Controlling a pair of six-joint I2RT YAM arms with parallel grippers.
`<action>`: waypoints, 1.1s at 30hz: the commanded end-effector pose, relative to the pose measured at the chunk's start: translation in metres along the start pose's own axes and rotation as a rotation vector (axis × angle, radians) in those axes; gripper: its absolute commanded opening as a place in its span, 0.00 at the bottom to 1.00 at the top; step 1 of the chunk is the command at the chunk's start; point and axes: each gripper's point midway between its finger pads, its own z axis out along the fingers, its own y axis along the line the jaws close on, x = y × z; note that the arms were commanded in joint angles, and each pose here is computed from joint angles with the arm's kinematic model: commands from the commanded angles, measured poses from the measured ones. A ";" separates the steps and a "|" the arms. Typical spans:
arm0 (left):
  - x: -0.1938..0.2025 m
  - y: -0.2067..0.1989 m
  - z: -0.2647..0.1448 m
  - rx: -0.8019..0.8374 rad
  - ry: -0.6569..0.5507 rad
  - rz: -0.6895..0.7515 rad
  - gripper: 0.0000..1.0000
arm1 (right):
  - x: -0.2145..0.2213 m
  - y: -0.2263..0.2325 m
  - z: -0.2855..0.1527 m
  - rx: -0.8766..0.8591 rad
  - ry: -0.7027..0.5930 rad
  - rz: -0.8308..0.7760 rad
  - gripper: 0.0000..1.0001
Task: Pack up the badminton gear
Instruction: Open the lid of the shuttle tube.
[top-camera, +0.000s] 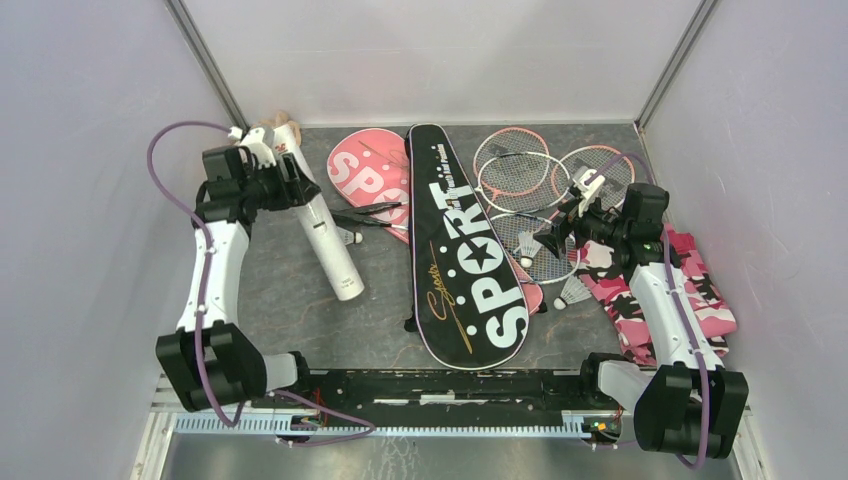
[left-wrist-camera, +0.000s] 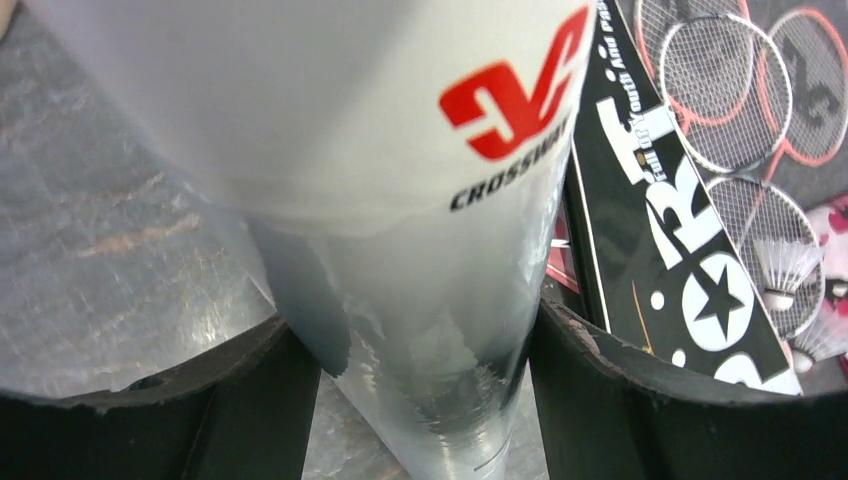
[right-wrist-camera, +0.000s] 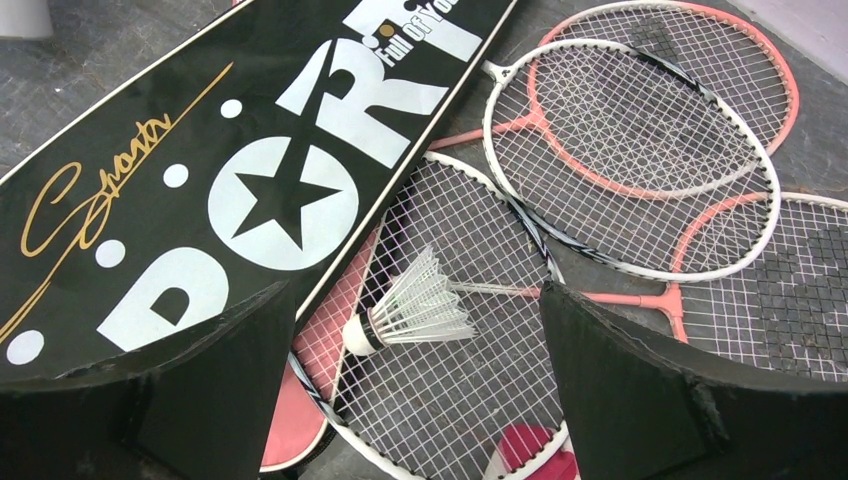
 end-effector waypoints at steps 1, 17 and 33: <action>-0.026 -0.029 -0.006 0.152 0.019 0.209 0.18 | -0.012 -0.001 -0.002 0.006 -0.044 -0.021 0.98; 0.052 -0.121 0.019 0.295 0.316 0.680 0.17 | -0.013 0.000 -0.002 0.004 -0.049 -0.021 0.98; 0.120 -0.178 0.018 0.552 0.268 0.954 0.15 | -0.049 0.023 0.007 -0.106 -0.075 -0.093 0.98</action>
